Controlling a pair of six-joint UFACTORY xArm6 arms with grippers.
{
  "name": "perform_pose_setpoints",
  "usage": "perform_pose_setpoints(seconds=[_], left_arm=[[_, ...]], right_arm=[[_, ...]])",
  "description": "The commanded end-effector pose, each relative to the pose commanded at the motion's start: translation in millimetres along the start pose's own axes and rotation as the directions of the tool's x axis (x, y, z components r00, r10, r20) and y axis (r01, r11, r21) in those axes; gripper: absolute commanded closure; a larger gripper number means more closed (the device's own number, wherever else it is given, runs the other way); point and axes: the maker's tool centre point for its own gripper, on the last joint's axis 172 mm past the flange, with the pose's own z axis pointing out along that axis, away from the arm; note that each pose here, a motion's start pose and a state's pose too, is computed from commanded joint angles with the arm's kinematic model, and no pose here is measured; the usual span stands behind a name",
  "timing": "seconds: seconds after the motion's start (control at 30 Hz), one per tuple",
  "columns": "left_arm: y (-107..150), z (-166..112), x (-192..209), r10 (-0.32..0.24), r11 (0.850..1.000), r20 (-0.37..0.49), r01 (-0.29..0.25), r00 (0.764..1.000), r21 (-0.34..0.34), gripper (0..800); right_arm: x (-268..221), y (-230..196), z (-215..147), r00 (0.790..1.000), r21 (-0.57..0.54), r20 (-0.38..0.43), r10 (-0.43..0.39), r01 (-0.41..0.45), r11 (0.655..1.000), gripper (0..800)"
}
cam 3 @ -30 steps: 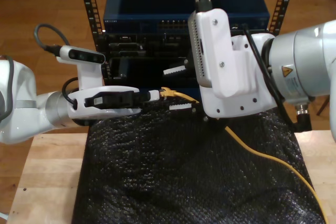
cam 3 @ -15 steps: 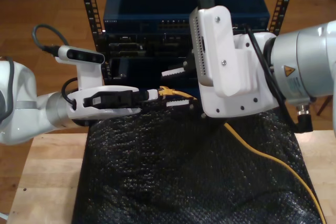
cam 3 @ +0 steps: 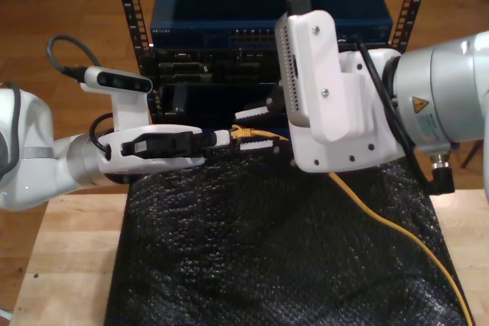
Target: Grab the cable and plug it in
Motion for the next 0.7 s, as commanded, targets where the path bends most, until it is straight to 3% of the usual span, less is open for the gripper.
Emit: perform_pose_setpoints(seconds=[0.3,0.4,0.67,0.7], left_arm=[[-0.1,0.5,-0.2,-0.002,1.000,0.001,0.002,1.000,-0.001,793],[-0.1,0.5,-0.2,-0.002,1.000,0.001,0.002,1.000,-0.001,793],[0.0,0.5,0.1,-0.001,1.000,0.002,0.001,1.000,-0.001,793],[0.0,0.5,0.1,-0.001,1.000,0.002,0.001,1.000,-0.001,793]], right_arm=[[2.8,-0.6,1.4,0.999,-0.002,-0.021,0.027,-0.027,1.000,666],[3.1,-0.4,0.9,0.999,-0.003,-0.021,0.027,-0.027,1.000,729],[1.6,-2.0,2.0,0.999,-0.001,-0.020,0.029,-0.029,1.000,736],[1.6,-2.0,2.0,0.999,-0.001,-0.020,0.029,-0.029,1.000,766]])
